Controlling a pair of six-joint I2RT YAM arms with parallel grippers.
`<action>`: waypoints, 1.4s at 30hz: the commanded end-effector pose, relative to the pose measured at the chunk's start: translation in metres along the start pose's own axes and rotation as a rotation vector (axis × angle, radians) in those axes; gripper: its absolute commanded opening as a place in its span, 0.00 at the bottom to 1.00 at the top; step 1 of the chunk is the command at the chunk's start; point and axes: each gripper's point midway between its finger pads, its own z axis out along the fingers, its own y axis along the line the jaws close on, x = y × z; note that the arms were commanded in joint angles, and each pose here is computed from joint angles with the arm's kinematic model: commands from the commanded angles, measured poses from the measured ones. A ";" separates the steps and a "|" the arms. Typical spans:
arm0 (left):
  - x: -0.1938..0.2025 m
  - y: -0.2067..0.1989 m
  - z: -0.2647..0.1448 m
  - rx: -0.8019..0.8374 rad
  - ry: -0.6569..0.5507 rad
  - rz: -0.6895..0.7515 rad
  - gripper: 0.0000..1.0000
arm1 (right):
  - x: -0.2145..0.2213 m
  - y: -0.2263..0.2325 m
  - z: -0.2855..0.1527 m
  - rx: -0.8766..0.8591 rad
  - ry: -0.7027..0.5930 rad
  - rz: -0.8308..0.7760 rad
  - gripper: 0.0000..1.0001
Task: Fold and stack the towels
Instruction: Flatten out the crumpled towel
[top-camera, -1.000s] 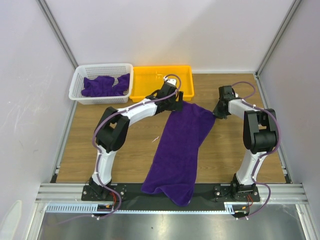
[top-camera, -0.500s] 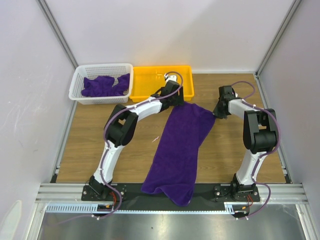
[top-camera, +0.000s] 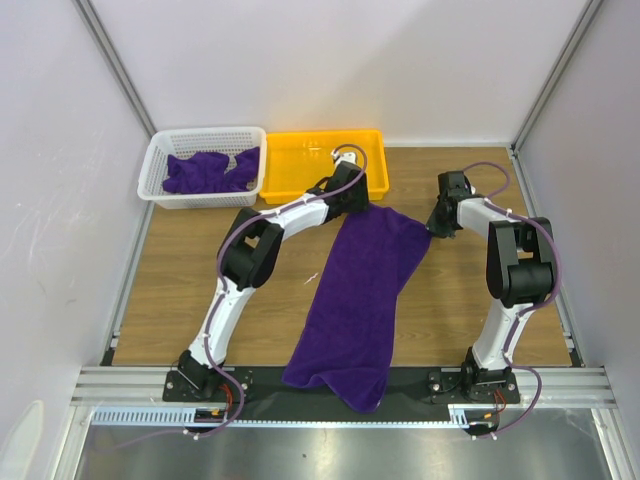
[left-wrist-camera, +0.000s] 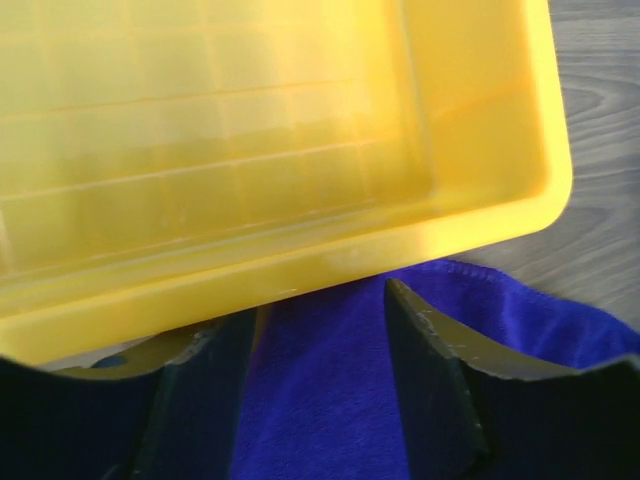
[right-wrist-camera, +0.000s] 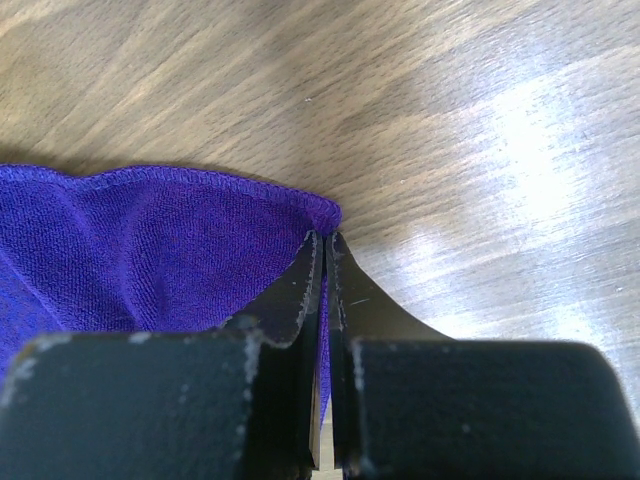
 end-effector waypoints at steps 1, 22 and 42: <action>-0.017 -0.020 0.002 0.072 -0.023 -0.050 0.58 | 0.000 -0.012 -0.007 0.035 0.015 -0.013 0.00; -0.098 -0.053 -0.086 0.187 -0.223 -0.046 0.00 | -0.062 0.025 -0.088 -0.145 -0.182 -0.029 0.00; -0.276 -0.085 -0.348 0.285 -0.768 0.013 0.00 | -0.202 0.123 -0.422 -0.760 -0.853 -0.212 0.00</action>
